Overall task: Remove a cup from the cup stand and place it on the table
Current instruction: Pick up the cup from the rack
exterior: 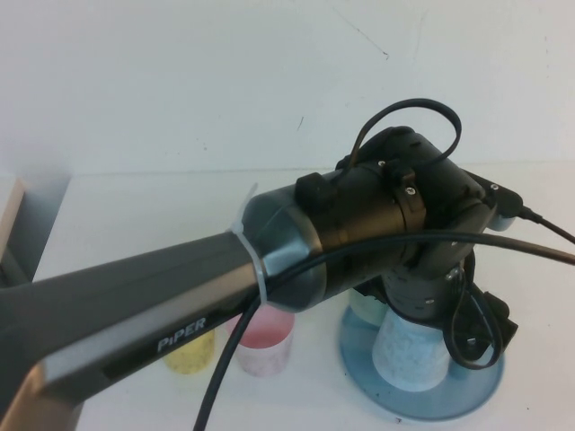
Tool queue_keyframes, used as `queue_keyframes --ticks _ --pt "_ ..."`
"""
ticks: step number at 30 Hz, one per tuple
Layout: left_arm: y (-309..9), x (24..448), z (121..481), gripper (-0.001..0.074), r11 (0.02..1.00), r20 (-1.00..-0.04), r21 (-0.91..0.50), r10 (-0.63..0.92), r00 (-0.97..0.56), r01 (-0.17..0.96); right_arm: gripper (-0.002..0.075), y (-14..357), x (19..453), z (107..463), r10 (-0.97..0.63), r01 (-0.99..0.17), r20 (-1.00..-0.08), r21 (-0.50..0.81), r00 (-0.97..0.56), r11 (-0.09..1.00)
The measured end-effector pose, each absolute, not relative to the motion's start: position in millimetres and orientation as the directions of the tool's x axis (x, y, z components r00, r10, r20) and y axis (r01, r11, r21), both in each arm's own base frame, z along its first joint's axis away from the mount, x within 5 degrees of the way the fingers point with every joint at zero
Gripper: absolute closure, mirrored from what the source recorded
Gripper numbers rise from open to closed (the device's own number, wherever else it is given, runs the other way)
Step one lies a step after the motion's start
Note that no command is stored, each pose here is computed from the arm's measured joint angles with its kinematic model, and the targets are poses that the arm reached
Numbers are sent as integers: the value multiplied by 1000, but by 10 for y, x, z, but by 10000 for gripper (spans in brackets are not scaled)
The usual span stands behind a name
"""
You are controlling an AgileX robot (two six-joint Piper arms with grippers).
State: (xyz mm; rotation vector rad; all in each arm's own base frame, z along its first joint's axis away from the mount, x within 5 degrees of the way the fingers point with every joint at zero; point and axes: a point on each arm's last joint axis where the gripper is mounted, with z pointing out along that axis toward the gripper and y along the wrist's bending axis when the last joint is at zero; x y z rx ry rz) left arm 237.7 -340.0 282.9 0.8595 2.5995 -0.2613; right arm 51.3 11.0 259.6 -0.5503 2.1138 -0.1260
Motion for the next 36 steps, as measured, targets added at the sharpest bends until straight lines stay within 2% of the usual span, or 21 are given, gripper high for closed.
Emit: queue_keyframes --ticks 14,23,26,29,36 --pt "-3406 2380 2811 56 802 -413 -59 522 -746 594 728 109 514 2598 -430 -336 -766 -294 -477 895" --pt "-3462 2403 2598 57 803 -351 -49 543 -763 594 728 109 514 2598 -430 -336 -766 -294 -477 895" --pt "-3461 2402 2597 94 802 -349 -48 545 -762 596 728 109 514 2598 -430 -336 -766 -294 -477 895" --pt "-3454 2402 2596 184 801 -345 -40 550 -761 597 728 110 514 2598 -430 -336 -766 -293 -477 895" --pt "-3421 2396 2694 183 805 -309 -13 561 -768 593 728 111 514 2598 -429 -336 -767 -292 -477 895"
